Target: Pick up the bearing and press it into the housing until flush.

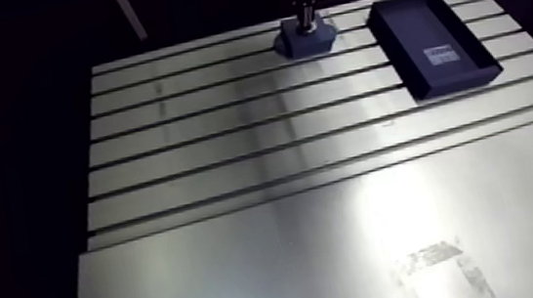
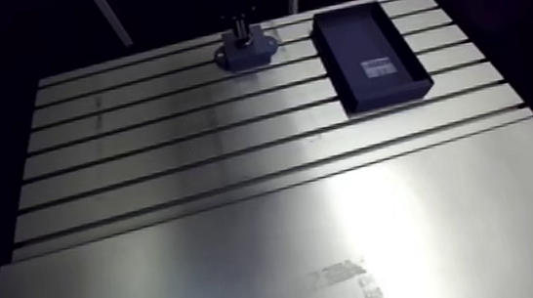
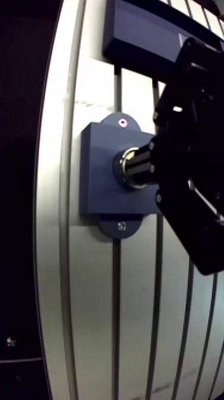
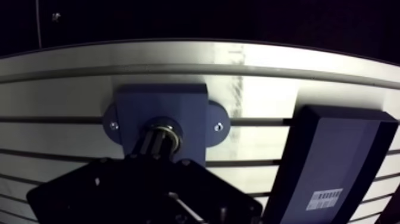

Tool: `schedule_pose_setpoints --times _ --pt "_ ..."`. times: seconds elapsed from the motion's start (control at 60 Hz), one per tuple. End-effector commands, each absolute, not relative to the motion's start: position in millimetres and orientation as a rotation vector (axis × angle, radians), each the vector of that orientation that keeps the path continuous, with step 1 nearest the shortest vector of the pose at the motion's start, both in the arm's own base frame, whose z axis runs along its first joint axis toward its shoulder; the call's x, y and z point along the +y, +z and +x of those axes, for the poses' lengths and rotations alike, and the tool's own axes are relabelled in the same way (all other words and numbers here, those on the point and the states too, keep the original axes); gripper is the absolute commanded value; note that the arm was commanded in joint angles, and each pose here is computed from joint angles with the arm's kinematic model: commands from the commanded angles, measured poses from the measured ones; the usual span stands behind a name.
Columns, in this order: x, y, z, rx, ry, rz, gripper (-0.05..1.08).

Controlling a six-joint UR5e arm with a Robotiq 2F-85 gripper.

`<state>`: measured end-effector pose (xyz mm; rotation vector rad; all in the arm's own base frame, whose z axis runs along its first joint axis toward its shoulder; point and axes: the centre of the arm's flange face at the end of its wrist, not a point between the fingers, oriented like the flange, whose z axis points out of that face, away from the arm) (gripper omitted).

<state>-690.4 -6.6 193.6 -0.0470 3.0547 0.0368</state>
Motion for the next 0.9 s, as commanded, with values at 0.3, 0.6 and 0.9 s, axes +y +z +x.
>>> schedule_pose_setpoints --times 0.3,0.6,0.9 --pt "-6.1 193.2 -690.5 3.058 0.038 -0.057 1.08" --pt "-6.2 191.9 -689.5 3.055 0.037 -0.058 1.08" --pt "-6.6 189.3 -687.6 3.049 0.035 -0.060 1.08"
